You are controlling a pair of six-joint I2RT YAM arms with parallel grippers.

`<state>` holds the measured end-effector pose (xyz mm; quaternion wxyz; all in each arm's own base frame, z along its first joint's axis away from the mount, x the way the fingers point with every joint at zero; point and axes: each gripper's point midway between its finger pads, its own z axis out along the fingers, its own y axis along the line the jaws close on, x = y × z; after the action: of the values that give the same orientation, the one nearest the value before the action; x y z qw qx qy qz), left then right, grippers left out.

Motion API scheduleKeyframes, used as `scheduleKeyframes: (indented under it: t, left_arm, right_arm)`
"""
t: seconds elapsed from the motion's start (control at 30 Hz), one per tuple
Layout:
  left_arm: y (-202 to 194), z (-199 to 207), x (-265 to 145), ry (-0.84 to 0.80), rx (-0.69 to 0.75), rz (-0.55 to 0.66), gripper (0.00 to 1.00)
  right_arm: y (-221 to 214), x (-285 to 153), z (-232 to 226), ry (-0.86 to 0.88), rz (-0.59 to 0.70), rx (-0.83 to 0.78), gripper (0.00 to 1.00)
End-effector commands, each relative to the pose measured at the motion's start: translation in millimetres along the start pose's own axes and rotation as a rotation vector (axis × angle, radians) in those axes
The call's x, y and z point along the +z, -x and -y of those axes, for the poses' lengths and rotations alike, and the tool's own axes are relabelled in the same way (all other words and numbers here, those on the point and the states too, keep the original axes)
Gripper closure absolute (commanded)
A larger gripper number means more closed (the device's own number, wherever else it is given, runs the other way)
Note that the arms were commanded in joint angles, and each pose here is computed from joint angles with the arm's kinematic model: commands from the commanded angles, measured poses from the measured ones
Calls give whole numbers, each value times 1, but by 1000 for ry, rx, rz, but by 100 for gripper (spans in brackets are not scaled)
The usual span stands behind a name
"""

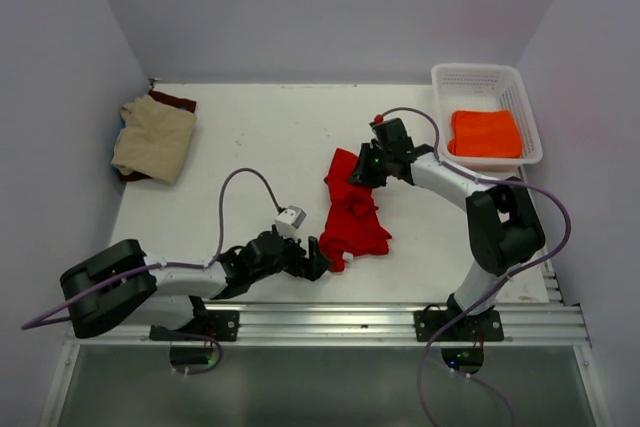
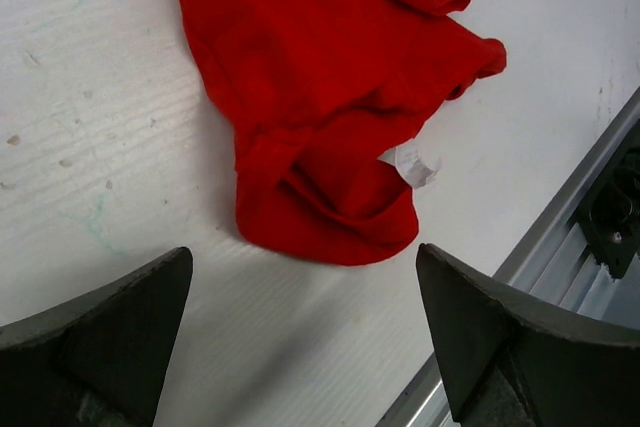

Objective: Fold and stack the t-shirts
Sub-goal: Move the tshirt to the center of the board, then flatten out the tshirt

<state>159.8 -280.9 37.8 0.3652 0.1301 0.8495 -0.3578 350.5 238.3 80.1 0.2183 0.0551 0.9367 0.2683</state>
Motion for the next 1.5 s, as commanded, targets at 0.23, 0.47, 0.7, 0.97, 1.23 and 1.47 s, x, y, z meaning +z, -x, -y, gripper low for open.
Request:
scheduleKeyframes:
  t: [0.23,0.47,0.7,0.97,1.23,1.47]
  left_arm:
    - [30,-2,27,26,74,155,47]
    - [28,-19,38,104,53,178,83]
    - [31,-25,37,139,51,185,100]
    - [118,-13,-39,276,172,349,100]
    - [193,10,-132,346,236,461,100]
    - [196,18,-140,312,220,453,100]
  right_arm:
    - [13,-21,-23,91,48,-61,100]
    - [10,-31,-22,88,53,-92,100]
    - [8,-36,-18,68,55,-110,100]
    - [14,-50,16,-130,101,-126,97]
    - [19,-63,35,-246,147,-114,19]
    - [-1,-64,9,-98,129,-146,17]
